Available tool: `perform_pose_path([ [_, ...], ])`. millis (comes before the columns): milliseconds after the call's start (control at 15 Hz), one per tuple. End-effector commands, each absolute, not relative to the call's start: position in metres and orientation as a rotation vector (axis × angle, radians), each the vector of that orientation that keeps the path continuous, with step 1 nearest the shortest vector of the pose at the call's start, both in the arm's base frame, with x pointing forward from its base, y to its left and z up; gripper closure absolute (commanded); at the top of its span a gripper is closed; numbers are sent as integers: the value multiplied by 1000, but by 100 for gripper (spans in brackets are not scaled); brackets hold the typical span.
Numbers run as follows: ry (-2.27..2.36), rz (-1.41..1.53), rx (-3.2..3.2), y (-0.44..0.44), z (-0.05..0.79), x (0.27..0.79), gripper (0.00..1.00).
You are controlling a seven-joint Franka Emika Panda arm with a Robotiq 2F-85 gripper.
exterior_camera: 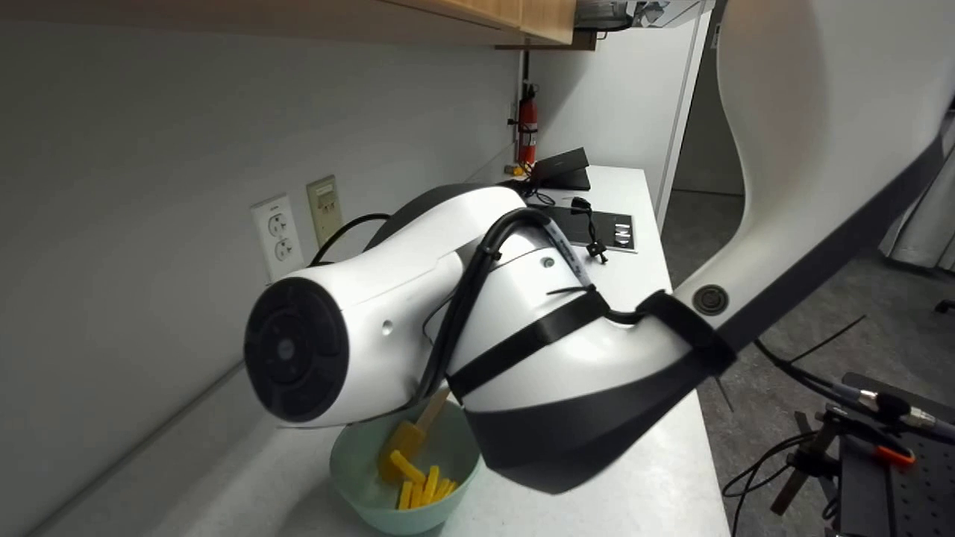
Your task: Use the ladle to stir in the bowl
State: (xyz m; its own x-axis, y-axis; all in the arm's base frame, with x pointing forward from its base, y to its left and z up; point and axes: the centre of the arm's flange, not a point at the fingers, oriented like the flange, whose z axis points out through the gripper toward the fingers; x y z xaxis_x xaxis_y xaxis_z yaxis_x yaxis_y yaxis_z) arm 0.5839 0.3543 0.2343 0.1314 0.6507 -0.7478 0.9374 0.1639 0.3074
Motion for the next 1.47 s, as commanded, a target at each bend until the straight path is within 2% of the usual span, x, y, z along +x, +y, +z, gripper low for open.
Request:
perform_pose_path([
  [0,1600,-481,1564,357,230,583,96],
  [667,1669,-479,1868,365,247,575,96],
  [1400,1615,-406,1815,349,292,572,96],
])
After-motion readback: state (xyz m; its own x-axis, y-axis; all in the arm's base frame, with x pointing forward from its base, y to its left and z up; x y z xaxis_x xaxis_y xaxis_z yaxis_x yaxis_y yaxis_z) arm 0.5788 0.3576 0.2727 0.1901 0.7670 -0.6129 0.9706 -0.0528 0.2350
